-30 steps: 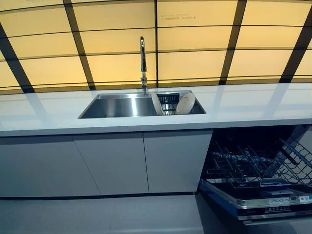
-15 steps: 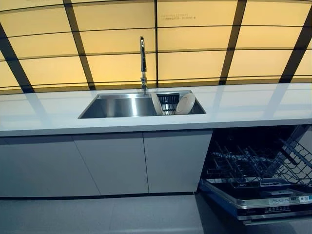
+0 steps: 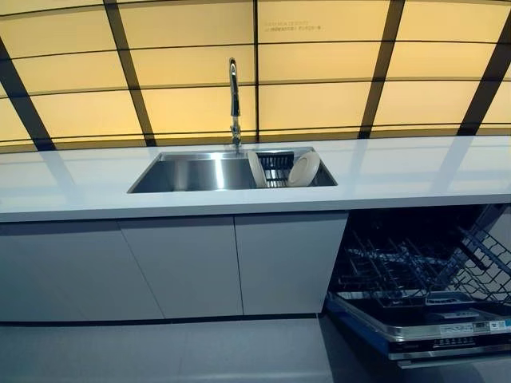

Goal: Take plates into dishwasher

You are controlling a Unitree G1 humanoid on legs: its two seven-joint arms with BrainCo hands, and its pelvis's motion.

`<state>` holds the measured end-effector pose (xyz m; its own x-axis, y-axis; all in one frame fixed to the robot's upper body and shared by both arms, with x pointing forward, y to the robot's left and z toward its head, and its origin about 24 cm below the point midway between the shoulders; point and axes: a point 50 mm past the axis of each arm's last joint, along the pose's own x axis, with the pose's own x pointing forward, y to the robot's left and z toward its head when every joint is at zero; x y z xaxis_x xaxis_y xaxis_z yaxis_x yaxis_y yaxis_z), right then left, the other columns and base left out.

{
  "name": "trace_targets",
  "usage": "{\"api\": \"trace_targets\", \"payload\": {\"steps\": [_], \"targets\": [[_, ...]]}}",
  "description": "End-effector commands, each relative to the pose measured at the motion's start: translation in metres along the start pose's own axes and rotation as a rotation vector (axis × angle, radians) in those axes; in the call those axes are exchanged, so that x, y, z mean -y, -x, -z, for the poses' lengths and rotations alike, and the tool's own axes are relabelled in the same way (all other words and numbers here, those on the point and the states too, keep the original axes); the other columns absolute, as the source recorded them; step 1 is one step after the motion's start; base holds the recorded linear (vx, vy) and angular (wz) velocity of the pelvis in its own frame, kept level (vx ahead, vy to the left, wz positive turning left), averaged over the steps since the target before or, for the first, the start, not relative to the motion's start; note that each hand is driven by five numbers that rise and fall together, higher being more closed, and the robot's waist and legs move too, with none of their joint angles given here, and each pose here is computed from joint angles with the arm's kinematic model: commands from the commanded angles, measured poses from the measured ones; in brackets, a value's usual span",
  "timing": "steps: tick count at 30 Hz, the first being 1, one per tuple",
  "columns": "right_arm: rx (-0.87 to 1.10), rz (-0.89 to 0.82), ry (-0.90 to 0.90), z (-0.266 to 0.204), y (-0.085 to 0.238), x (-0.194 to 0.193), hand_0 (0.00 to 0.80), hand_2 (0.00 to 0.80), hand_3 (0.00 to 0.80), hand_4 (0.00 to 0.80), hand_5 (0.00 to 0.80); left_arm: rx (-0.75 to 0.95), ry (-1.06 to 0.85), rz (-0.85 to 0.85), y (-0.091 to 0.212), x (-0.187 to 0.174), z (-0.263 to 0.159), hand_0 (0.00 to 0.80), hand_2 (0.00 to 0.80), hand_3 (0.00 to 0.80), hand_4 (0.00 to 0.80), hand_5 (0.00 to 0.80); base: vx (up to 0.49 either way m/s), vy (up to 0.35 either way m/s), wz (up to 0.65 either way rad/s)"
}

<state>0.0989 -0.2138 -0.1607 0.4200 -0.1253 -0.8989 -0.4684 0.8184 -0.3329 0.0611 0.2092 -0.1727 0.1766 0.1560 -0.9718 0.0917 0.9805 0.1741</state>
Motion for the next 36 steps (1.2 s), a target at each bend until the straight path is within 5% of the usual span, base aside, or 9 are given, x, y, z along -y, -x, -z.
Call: {"api": "trace_targets", "payload": {"steps": [1,8,17,27,36], "targets": [[0.013,-0.048,0.008,-0.023,-0.005,-0.011,0.000,0.000,0.000,0.000,0.000,-0.012,-0.028,0.063,-0.001,0.021,-0.014,0.000,0.000,0.000,0.000,0.000,0.000,0.000,0.00],[0.079,-0.164,-0.029,-0.034,-0.005,-0.013,0.000,0.000,0.000,0.000,0.000,0.001,-0.027,0.050,-0.001,0.017,-0.018,0.000,0.000,0.000,0.000,0.000,0.001,-0.006,0.00],[0.512,-0.384,-0.102,-0.102,0.014,0.013,0.000,0.000,0.000,0.000,0.000,0.008,-0.049,0.021,-0.001,-0.004,-0.014,0.000,0.000,0.000,0.000,0.000,0.035,-0.077,0.01],[1.231,-0.440,-0.024,-0.206,0.128,0.111,0.000,0.000,0.000,0.000,0.000,0.010,0.072,-0.049,0.002,-0.028,0.003,0.000,0.000,0.000,0.000,0.000,0.052,-0.110,0.02],[1.460,-0.324,-0.254,-0.249,0.166,0.152,0.000,0.000,0.000,0.000,0.000,-0.068,0.133,-0.046,0.003,-0.017,0.034,0.000,0.000,0.000,0.000,0.000,0.333,0.089,-0.52]]}}
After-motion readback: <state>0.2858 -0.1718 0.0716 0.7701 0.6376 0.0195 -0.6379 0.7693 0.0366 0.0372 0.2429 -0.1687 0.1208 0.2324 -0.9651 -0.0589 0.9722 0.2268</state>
